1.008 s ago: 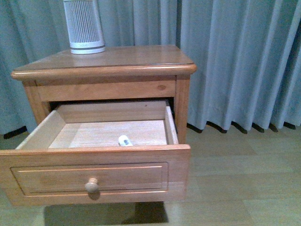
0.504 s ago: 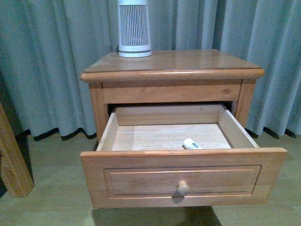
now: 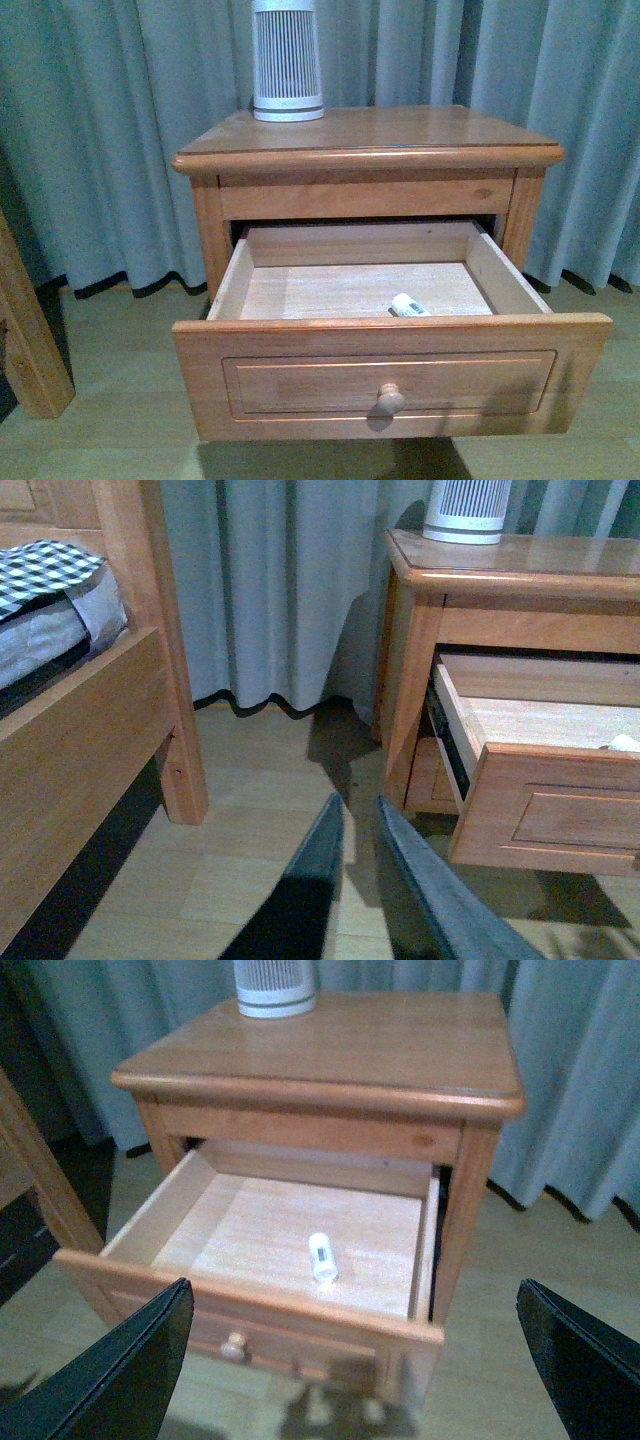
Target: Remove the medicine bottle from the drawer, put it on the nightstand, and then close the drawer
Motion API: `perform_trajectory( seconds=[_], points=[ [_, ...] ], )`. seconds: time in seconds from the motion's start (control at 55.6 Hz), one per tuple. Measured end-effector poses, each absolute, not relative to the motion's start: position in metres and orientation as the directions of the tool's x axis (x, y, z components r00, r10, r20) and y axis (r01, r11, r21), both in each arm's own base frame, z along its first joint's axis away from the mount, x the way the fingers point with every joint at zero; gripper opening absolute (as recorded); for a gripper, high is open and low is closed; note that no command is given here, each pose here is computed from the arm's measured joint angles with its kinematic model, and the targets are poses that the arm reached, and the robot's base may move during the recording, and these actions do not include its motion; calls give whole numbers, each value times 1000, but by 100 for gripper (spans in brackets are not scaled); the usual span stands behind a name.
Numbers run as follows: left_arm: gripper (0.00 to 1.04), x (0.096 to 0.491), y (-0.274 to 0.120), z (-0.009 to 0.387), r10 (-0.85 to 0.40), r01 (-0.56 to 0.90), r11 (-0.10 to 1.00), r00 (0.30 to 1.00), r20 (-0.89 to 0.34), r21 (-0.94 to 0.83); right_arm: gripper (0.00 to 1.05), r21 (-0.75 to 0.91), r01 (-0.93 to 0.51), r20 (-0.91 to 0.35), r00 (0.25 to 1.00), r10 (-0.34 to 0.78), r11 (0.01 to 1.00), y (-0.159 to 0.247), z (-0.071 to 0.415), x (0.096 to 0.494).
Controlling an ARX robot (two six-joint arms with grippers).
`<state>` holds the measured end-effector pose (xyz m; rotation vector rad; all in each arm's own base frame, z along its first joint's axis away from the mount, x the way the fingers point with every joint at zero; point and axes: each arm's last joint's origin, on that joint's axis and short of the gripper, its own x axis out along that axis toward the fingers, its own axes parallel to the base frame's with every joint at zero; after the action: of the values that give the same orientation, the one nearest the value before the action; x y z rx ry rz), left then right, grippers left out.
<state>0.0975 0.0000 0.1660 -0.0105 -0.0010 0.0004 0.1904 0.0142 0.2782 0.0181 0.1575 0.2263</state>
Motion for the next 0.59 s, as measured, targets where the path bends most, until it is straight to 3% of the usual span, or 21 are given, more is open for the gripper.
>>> perform_trajectory(
  seconds=[0.162, 0.378, 0.594],
  points=[
    [59, 98, 0, 166, 0, 0, 1000, 1000, 1, -10, 98, -31, -244, -248, 941, 229, 969, 40, 287, 285],
    [99, 98, 0, 166, 0, 0, 1000, 1000, 1, -10, 98, -57, -260, -447, 870, 208, 964, 77, 230, 394],
    [98, 98, 0, 166, 0, 0, 1000, 1000, 1, -9, 98, -63, -276, -567, 801, 193, 959, 105, 162, 463]
  ],
)
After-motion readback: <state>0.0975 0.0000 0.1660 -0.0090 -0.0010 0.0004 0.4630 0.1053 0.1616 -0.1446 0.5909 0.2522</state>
